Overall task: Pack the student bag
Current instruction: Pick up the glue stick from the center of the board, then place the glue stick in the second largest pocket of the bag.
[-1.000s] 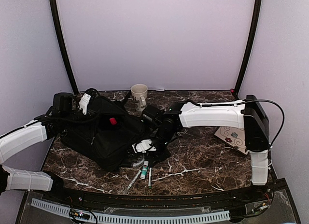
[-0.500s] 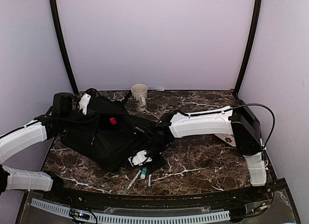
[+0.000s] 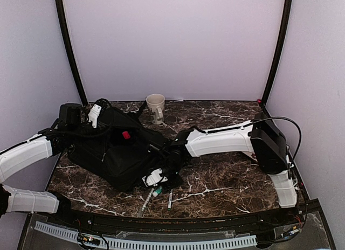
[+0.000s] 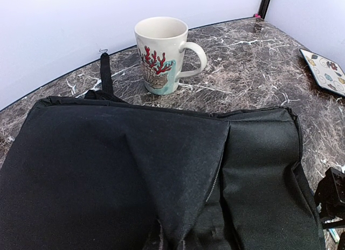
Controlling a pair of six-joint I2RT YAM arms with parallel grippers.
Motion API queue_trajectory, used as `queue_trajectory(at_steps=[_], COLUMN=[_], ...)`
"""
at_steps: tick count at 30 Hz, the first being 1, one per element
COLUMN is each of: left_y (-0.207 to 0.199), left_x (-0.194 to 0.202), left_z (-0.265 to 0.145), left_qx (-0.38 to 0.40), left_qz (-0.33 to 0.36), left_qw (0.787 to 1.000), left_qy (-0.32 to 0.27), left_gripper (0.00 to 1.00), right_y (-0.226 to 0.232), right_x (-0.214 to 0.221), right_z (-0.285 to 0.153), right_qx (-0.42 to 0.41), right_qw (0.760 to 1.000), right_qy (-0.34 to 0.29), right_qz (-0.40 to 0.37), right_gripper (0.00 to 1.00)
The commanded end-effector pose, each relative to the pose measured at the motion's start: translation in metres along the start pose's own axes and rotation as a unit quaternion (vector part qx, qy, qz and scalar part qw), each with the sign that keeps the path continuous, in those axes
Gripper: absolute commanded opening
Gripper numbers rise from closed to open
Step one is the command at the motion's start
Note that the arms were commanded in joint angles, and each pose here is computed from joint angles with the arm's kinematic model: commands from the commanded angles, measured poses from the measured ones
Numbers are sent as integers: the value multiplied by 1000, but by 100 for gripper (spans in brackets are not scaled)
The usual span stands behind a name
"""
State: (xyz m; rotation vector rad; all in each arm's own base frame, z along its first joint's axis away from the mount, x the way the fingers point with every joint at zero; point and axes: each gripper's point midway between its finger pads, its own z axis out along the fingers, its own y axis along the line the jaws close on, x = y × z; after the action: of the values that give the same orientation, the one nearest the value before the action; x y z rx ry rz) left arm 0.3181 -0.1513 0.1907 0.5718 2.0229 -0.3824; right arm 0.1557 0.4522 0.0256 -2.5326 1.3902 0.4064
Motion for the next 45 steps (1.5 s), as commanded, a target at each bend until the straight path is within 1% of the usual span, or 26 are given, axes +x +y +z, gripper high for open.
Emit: queue_trajectory(at_steps=[1, 3, 6, 11, 21, 26, 29, 31, 33, 35, 37, 41, 45], left_y=[-17, -17, -17, -17, -17, -17, -17, -18, -19, -19, -19, -20, -21], left_x=[-55, -55, -54, -53, -52, -52, -53, -53, -53, -54, -54, -54, -56], left_z=[-20, -20, -19, -19, -17, -17, -17, -18, -18, -18, -18, -18, -19], left_qx=[32, 33, 33, 32, 34, 35, 35, 36, 38, 39, 40, 43, 45], left_qz=[33, 33, 33, 32, 32, 32, 31, 31, 30, 30, 29, 27, 27], left_qw=[994, 994, 994, 994, 994, 994, 994, 994, 994, 994, 994, 994, 993], left_qy=[-101, -101, -100, -99, -95, -95, -97, -98, -98, -99, -100, -101, -103], left_gripper=[0, 0, 0, 0, 0, 0, 0, 0, 0, 0, 0, 0, 0], right_y=[2, 3, 6, 9, 10, -5, -26, -53, -86, -120, -144, -177, -196], right_x=[6, 9, 13, 11, -17, -34, -45, -55, -59, -59, -55, -51, -51], right_z=[4, 4, 3, -9, -74, -105, -128, -143, -153, -157, -154, -140, -119], right_qx=[1, 3, 0, 0, 21, 38, 64, 106, 160, 220, 257, 296, 307], right_qw=[1000, 1000, 999, 999, 999, 999, 997, 990, 977, 960, 948, 931, 927], right_qy=[21, 28, 37, 41, 19, -9, -43, -78, -106, -118, -115, -111, -117], right_qz=[-11, -13, -17, -15, -27, -14, 13, 46, 90, 125, 149, 180, 180], right_gripper=[40, 38, 28, 19, 12, 10, 10, 10, 12, 13, 13, 13, 15])
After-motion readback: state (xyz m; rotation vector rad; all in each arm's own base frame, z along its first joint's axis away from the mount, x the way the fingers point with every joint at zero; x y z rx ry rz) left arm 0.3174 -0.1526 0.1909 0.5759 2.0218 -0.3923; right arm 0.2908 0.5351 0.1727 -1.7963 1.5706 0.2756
